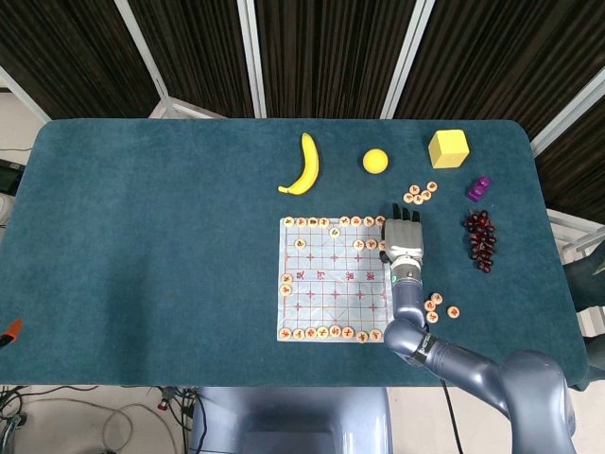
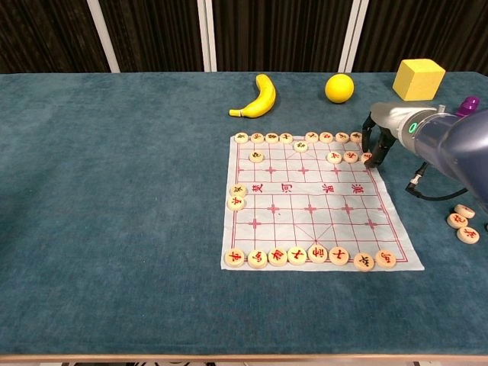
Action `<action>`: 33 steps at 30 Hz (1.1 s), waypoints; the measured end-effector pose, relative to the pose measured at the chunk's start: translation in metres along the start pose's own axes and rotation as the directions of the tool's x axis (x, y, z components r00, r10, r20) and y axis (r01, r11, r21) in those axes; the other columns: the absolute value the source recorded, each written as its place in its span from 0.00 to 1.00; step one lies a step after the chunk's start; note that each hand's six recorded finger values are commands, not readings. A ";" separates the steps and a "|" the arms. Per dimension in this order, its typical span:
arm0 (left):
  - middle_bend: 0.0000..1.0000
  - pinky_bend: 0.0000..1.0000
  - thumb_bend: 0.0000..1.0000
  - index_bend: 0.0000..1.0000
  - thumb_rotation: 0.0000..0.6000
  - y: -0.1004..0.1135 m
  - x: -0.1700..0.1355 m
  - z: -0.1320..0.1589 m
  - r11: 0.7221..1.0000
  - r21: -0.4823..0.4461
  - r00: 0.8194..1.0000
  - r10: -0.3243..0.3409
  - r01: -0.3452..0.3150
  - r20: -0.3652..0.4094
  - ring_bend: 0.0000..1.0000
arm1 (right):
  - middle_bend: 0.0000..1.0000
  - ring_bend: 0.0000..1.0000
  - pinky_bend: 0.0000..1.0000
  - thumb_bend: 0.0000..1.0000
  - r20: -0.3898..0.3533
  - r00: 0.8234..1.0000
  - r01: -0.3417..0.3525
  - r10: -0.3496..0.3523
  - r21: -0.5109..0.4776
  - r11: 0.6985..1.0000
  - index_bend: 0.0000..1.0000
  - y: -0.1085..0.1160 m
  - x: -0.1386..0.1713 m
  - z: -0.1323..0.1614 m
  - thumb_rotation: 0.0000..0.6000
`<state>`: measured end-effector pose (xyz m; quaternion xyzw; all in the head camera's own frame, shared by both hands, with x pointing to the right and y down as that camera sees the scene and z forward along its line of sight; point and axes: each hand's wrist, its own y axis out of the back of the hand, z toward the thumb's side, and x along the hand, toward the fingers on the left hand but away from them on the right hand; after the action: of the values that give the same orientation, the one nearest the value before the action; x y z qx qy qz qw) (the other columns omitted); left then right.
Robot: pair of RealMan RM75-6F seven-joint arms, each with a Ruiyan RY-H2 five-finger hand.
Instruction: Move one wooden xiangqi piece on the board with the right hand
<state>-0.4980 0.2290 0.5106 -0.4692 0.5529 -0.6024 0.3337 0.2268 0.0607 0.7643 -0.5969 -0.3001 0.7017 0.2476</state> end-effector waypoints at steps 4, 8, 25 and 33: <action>0.00 0.06 0.03 0.01 1.00 0.000 0.000 0.001 1.000 0.001 1.000 0.000 0.000 0.002 0.00 | 0.00 0.00 0.04 0.37 0.002 1.000 -0.001 0.001 0.002 1.000 0.48 0.000 0.000 -0.001 1.00; 0.00 0.06 0.03 0.01 1.00 -0.002 0.000 0.001 1.000 0.004 1.000 -0.004 0.004 0.004 0.00 | 0.00 0.00 0.04 0.37 0.002 1.000 -0.002 0.002 0.004 1.000 0.49 -0.001 0.000 -0.002 1.00; 0.00 0.06 0.03 0.02 1.00 -0.001 0.000 0.002 1.000 0.003 1.000 -0.002 0.002 0.002 0.00 | 0.00 0.00 0.04 0.37 -0.001 1.000 -0.002 0.002 -0.013 1.000 0.53 -0.001 -0.001 0.003 1.00; 0.00 0.06 0.03 0.02 1.00 -0.002 0.000 0.002 1.000 0.004 1.000 -0.004 0.004 0.003 0.00 | 0.00 0.00 0.04 0.37 -0.006 1.000 0.017 -0.017 -0.023 1.000 0.53 0.011 -0.001 0.006 1.00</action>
<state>-0.4958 0.2282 0.5125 -0.4706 0.5501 -0.6035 0.3343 0.2209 0.0513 0.7575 -0.5992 -0.3126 0.6943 0.2476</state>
